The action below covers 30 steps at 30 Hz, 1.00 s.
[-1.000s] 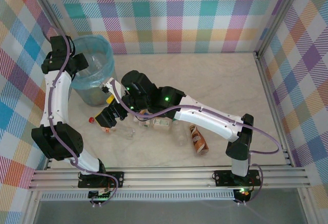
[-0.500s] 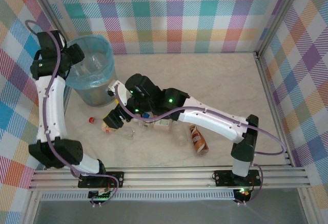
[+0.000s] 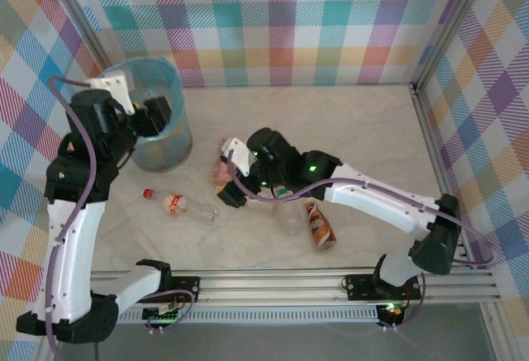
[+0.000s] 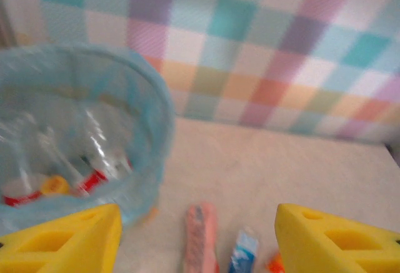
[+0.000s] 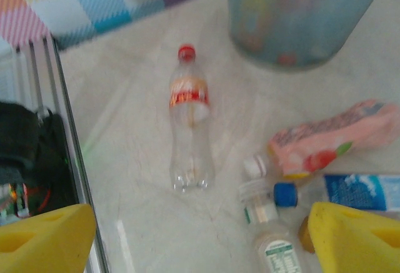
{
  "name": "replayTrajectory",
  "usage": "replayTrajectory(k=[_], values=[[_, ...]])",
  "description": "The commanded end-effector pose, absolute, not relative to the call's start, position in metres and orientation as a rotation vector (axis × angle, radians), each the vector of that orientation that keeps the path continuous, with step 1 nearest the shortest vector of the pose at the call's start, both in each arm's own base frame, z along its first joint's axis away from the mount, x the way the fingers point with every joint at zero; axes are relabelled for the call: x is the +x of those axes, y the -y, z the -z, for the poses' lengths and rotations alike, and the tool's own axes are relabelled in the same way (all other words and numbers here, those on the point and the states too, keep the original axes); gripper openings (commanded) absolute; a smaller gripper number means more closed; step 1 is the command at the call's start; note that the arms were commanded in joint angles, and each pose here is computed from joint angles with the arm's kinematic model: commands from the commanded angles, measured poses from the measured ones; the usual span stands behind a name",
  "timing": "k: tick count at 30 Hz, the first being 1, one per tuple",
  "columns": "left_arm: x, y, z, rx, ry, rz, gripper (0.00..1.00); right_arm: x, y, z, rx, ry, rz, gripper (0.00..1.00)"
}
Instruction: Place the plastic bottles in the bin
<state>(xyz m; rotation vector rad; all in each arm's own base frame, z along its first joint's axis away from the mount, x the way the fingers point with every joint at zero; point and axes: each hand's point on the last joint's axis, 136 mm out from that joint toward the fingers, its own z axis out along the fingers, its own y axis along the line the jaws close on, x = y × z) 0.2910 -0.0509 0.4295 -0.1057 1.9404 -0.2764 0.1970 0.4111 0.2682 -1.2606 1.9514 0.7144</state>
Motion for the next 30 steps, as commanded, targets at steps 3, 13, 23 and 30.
replayTrajectory(k=[3,13,23,30], values=[[0.261,0.076,-0.393,-0.054,-2.013,0.442,0.69,0.196,-0.454,-0.217,-1.324,-1.988,-0.793,0.91],[0.248,0.036,-0.392,-0.203,-1.978,0.246,0.78,0.208,-0.538,-0.136,-1.492,-2.048,-0.651,0.92],[0.241,0.033,-0.377,-0.227,-2.019,0.242,0.78,0.210,-0.555,-0.079,-1.657,-2.088,-0.579,0.92],[0.232,0.035,-0.383,-0.241,-2.025,0.279,0.78,0.205,-0.550,-0.065,-1.680,-2.123,-0.576,0.81]])
